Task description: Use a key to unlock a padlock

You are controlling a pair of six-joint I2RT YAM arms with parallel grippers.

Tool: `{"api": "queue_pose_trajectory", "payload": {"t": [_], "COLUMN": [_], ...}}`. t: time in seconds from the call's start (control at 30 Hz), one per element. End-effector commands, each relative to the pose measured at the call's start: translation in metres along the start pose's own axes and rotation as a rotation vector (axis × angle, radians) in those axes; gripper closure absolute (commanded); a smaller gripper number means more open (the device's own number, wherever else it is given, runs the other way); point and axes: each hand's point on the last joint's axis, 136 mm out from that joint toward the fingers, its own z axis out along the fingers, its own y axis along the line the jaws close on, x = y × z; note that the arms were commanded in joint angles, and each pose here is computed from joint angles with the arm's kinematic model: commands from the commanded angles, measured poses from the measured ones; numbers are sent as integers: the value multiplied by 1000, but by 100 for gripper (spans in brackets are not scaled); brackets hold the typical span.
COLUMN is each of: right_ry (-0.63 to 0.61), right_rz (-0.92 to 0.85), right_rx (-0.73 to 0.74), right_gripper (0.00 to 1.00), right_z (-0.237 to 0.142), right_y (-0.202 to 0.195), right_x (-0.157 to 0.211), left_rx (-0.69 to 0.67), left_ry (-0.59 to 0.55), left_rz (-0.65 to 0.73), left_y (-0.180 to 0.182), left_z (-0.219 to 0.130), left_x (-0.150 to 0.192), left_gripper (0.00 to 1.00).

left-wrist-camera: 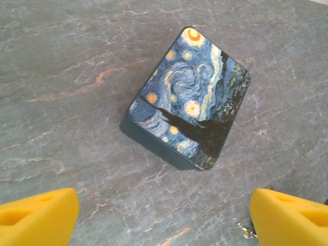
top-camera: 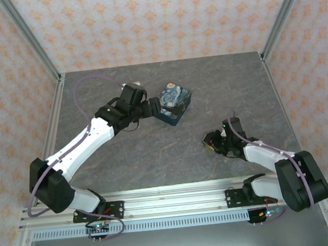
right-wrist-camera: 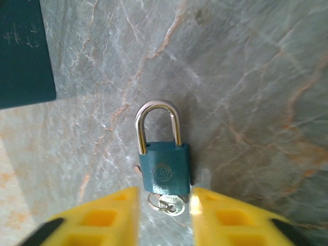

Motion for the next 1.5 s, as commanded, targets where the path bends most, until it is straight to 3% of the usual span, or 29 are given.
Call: {"api": "queue_pose_trajectory", "payload": {"t": [0.0, 0.13, 0.17, 0.2, 0.23, 0.27, 0.43, 0.57, 0.77, 1.03, 1.3, 1.47], "right_ry": [-35, -64, -75, -86, -103, -118, -219, -357, -709, -1093, -1120, -1090], "right_rz": [12, -2, -9, -19, -30, -37, -93, -154, -188, -171, -322, -401], "right_rx": [79, 87, 95, 93, 93, 96, 69, 109, 227, 347, 603, 629], "right_gripper": [55, 32, 21, 18, 6, 5, 0, 1, 1, 1, 1, 1], "right_z": [-12, -26, -31, -36, -42, -48, -74, -100, -147, -174, -156, -148], "right_y": [-14, -6, -3, 1, 6, 9, 39, 57, 66, 40, 6, 10], "right_x": [-5, -13, -15, -18, -22, -24, -47, -76, -134, -176, -190, -201], "left_rx": [-69, -95, -103, -110, -118, -131, -220, -334, -490, -643, -729, -696], "left_ry": [-25, -41, -45, -48, -53, -58, -101, -200, -497, -542, -521, -518], "left_rz": [16, 22, 23, 24, 25, 27, 37, 79, 171, 204, 155, 148], "left_y": [19, 27, 29, 32, 34, 37, 54, 76, 110, 186, 249, 259], "left_z": [-13, -21, -22, -24, -26, -27, -35, -49, -82, -76, -29, 1], "left_x": [2, 2, 2, 2, 1, 1, -7, -24, -54, -55, -23, -14], "left_gripper": [12, 11, 11, 10, 10, 9, 6, 1, 0, 0, 0, 0]}}
